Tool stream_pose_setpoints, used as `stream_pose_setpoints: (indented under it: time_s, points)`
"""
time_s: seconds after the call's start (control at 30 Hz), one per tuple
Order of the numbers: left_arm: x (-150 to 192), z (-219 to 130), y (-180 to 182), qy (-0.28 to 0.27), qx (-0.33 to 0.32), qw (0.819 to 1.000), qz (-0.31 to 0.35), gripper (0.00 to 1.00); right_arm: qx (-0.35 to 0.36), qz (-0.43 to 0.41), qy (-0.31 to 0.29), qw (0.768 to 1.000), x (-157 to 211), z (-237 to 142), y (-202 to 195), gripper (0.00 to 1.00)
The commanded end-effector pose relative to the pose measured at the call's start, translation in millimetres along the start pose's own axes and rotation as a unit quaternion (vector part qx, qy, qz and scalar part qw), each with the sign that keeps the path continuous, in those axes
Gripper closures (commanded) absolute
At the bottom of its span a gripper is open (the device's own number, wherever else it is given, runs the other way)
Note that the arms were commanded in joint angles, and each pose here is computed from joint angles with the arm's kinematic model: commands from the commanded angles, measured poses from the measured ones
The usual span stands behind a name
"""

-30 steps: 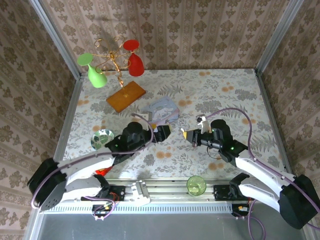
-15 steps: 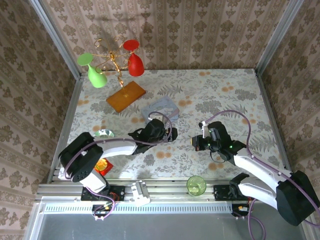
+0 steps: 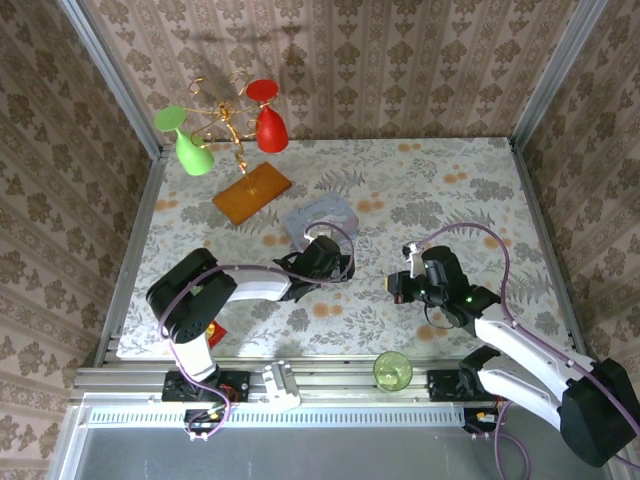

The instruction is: Unlock the padlock with the key

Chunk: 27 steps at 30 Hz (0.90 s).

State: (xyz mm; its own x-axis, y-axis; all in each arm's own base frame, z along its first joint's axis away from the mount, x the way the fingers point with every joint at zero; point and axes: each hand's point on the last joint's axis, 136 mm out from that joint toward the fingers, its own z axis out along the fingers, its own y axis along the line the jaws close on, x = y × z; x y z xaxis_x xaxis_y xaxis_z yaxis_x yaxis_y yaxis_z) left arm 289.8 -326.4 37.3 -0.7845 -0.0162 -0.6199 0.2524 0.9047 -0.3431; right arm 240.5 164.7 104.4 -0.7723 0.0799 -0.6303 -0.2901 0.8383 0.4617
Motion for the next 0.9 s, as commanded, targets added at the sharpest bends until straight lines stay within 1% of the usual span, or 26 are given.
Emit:
stream_pose_setpoints:
  time_s: [0.0,0.1,0.17,0.3,0.4,0.6,0.73,0.87]
  points:
    - [-18.4,3.6,-2.8,-0.021,-0.008,1.0,0.012,0.19,0.018,0.003,-0.003,1.0,3.5,-3.1,-10.8,1.0]
    - [-17.9,7.0,-2.2,-0.023,-0.012,1.0,0.01,0.2,0.017,0.004,-0.002,1.0,3.7,-3.0,-11.1,1.0]
    - [-15.4,9.1,-0.2,-0.025,-0.011,1.0,0.005,0.24,0.02,0.005,-0.002,1.0,3.9,-2.8,-12.4,1.0]
    - [-10.9,14.2,2.5,-0.024,-0.012,1.0,-0.002,0.28,0.021,0.007,-0.005,1.0,2.6,-3.5,-13.3,1.0]
    - [-11.1,16.8,3.2,-0.029,-0.012,0.999,-0.004,0.37,0.02,0.008,-0.004,1.0,3.0,-3.2,-13.5,1.0]
    - [-11.4,22.5,0.6,-0.028,-0.009,1.0,0.0,0.38,0.021,0.01,-0.005,1.0,3.0,-3.5,-14.5,1.0]
    - [-13.2,23.8,-2.1,-0.033,-0.002,0.999,0.002,0.48,0.022,0.01,-0.007,1.0,2.3,-3.5,-14.8,1.0]
    - [-16.4,22.6,-3.8,-0.038,0.0,0.999,0.001,0.48,0.021,0.01,-0.006,1.0,2.4,-3.4,-14.9,1.0]
